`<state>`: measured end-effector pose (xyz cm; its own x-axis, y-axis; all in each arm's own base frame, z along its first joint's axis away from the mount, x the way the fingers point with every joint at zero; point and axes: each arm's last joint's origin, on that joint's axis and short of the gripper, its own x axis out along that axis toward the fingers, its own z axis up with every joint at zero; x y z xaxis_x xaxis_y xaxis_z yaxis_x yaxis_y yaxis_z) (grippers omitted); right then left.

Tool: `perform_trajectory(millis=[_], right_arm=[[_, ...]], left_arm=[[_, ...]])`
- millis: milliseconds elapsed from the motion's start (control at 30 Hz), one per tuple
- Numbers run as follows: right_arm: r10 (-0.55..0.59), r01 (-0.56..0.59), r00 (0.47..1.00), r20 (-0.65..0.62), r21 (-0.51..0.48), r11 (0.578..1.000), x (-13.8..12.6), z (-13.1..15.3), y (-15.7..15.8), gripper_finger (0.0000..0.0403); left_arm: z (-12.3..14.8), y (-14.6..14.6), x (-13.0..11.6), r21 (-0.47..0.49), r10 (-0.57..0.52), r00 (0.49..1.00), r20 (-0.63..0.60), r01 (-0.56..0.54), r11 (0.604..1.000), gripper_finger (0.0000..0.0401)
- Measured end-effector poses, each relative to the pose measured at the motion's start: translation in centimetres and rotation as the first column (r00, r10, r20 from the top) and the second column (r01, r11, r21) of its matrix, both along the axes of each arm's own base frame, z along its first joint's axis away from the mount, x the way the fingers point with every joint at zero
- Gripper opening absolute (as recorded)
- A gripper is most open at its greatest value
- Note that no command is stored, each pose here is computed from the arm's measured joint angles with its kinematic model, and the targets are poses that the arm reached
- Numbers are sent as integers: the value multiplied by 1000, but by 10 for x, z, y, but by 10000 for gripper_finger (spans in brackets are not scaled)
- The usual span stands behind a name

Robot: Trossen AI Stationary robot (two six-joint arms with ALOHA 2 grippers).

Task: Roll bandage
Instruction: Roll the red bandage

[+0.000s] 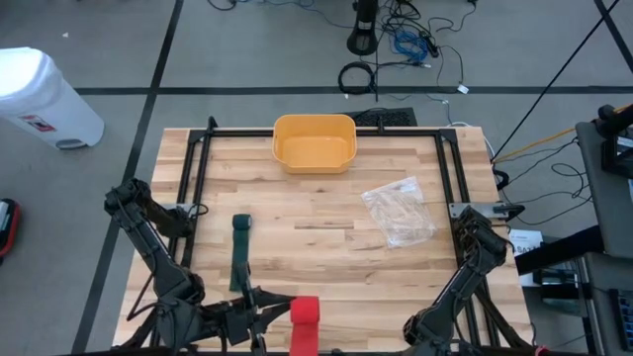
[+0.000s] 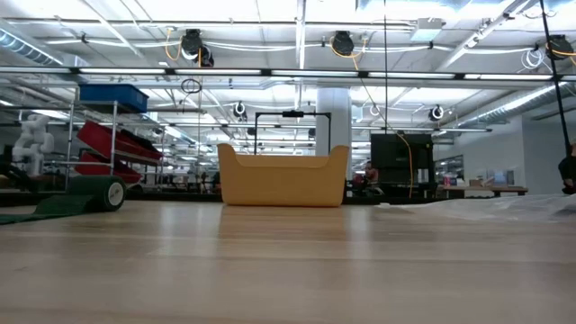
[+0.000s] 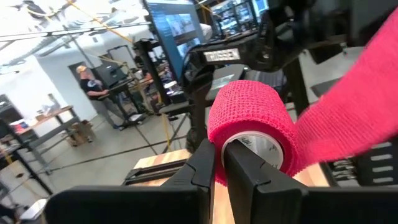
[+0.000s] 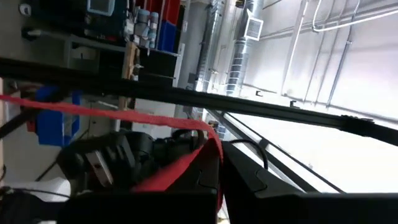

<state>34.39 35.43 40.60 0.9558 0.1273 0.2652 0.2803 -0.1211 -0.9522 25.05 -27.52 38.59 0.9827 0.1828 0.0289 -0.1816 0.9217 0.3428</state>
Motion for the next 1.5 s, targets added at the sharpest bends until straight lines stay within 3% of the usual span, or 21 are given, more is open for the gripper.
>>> perform_trajectory(millis=[333,500,667,900,1033,1500], right_arm=[[-53,53,996,68,6,999,6,11,-14,0],[-36,23,997,73,163,986,3,26,-26,0],[-31,8,995,94,235,972,-5,44,-37,0],[5,-44,996,93,413,909,-9,61,-55,0],[-3,-39,996,91,459,888,-4,64,-65,0],[-256,202,966,22,551,810,14,64,-97,0]], left_arm=[[-6,0,1,52,-13,999,-46,15,999,29],[-9,0,1,77,-12,998,-66,17,997,29],[-10,-2,-1,92,-17,997,-78,24,995,29],[-10,-5,-1,86,-134,988,-83,141,986,29],[-10,-5,-1,86,-145,986,-84,152,985,29],[-11,-9,-5,90,-158,984,-87,166,982,29]])
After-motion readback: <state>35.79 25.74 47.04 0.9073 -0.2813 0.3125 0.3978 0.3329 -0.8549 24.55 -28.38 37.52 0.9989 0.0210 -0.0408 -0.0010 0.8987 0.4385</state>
